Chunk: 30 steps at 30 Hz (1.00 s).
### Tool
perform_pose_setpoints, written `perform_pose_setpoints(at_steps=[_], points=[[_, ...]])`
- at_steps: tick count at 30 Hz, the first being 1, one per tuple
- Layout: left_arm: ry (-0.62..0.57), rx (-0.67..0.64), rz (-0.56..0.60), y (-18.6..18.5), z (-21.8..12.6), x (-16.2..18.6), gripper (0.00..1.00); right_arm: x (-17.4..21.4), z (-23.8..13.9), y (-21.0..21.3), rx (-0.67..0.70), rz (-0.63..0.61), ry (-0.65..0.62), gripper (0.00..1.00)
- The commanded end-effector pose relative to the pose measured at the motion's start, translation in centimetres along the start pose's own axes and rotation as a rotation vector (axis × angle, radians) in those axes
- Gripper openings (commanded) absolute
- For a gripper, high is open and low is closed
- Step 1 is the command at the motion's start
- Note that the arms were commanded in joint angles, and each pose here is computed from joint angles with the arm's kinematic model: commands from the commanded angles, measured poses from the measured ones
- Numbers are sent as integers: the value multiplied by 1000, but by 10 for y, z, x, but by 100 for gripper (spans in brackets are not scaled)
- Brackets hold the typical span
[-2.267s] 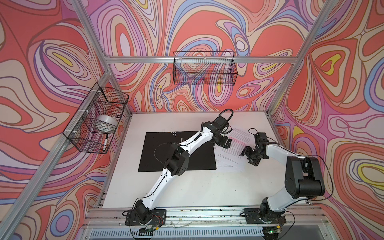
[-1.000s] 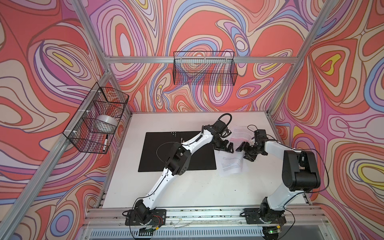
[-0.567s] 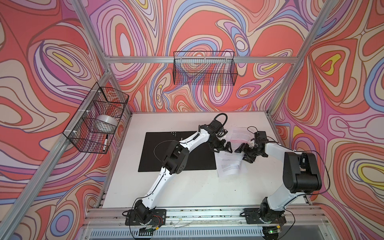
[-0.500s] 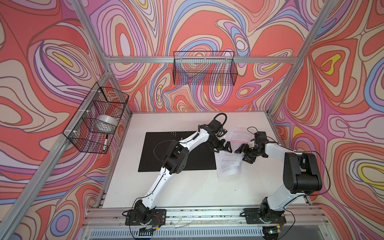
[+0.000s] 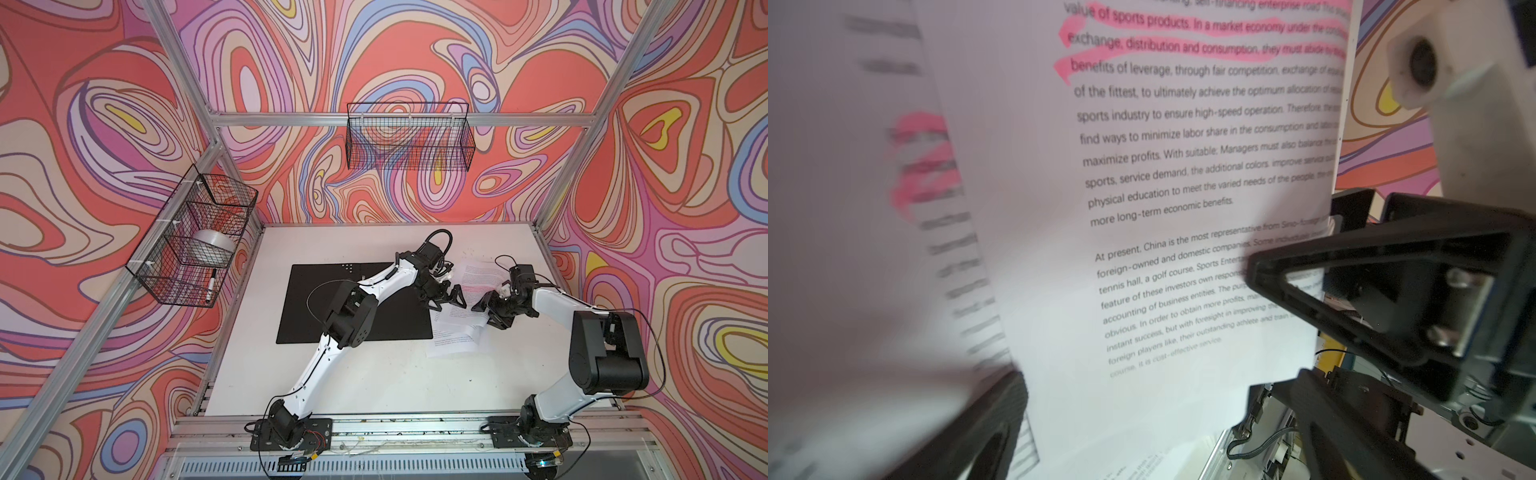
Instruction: Put the files into the folder
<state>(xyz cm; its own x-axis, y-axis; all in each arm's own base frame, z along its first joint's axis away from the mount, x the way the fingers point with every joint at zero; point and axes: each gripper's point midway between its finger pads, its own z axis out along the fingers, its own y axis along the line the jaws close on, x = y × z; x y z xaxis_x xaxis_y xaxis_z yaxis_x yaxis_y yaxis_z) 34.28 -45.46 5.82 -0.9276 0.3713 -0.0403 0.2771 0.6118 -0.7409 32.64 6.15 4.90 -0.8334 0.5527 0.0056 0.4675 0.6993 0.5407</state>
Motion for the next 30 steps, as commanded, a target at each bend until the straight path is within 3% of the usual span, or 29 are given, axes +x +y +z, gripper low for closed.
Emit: perform_pose_setpoints(at_steps=[1,17,21,26,30], points=[[-10,58,23,-29,-14,3,100,4,-13,14,-50,-50,-6,60],[-48,91,41,-53,-38,11,100,21,-24,22,-110,-97,12,49],[-69,101,60,-66,-51,13,100,25,-24,20,-112,-101,20,41],[-139,58,155,-81,-90,7,100,28,-30,27,-148,-118,12,32],[-268,-20,195,-78,-147,-8,100,35,-43,50,-259,-176,31,27]])
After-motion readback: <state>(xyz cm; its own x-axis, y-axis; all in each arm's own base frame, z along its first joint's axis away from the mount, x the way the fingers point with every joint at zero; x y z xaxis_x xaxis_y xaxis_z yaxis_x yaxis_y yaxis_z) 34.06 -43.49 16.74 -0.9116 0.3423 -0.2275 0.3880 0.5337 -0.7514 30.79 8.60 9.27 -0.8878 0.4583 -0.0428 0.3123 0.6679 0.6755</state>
